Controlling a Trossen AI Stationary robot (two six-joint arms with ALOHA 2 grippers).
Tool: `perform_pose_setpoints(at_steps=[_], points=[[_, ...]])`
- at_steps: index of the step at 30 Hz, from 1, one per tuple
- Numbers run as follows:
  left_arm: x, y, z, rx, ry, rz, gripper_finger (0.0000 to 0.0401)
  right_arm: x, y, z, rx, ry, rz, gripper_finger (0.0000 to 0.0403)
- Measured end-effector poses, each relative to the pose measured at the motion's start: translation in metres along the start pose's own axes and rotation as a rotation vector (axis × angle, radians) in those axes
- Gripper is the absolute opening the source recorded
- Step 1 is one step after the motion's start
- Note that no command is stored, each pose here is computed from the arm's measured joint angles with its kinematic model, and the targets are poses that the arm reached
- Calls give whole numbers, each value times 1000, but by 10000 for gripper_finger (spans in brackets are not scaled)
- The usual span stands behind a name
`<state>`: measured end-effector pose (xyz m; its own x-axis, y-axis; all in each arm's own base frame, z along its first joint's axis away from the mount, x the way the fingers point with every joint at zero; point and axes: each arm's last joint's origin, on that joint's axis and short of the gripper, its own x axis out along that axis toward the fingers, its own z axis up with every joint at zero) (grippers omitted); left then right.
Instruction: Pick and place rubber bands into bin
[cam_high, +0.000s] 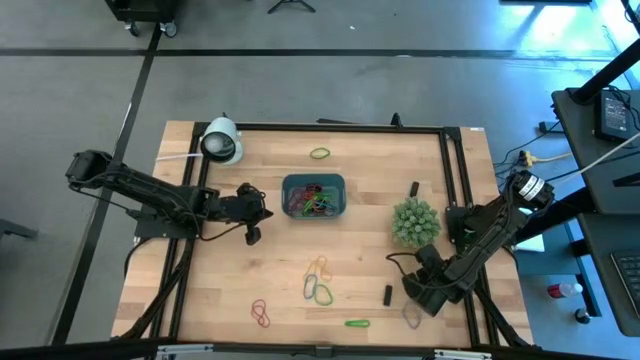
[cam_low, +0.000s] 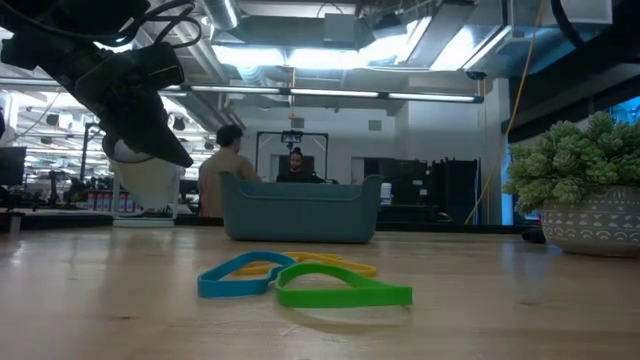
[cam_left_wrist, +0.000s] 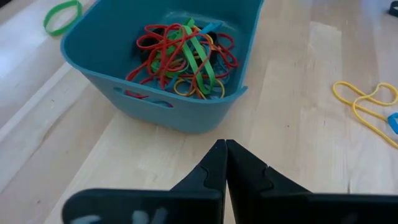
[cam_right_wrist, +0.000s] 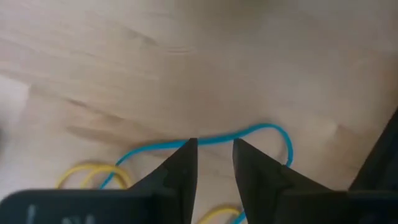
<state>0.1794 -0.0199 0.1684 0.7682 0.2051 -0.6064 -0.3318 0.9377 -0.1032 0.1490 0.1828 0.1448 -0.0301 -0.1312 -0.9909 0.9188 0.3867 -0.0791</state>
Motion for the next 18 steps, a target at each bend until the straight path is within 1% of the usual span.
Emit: perform_pose_setpoints(at_steps=[5, 9, 18], points=[[0, 0, 0, 0, 0, 0, 3, 8, 2, -2, 0, 51, 52, 125], [0, 0, 0, 0, 0, 1, 2, 7, 8, -6, -41, 88, 113, 128], [0, 0, 0, 8, -5, 14, 1, 6, 10, -7, -55, 99, 138, 129]])
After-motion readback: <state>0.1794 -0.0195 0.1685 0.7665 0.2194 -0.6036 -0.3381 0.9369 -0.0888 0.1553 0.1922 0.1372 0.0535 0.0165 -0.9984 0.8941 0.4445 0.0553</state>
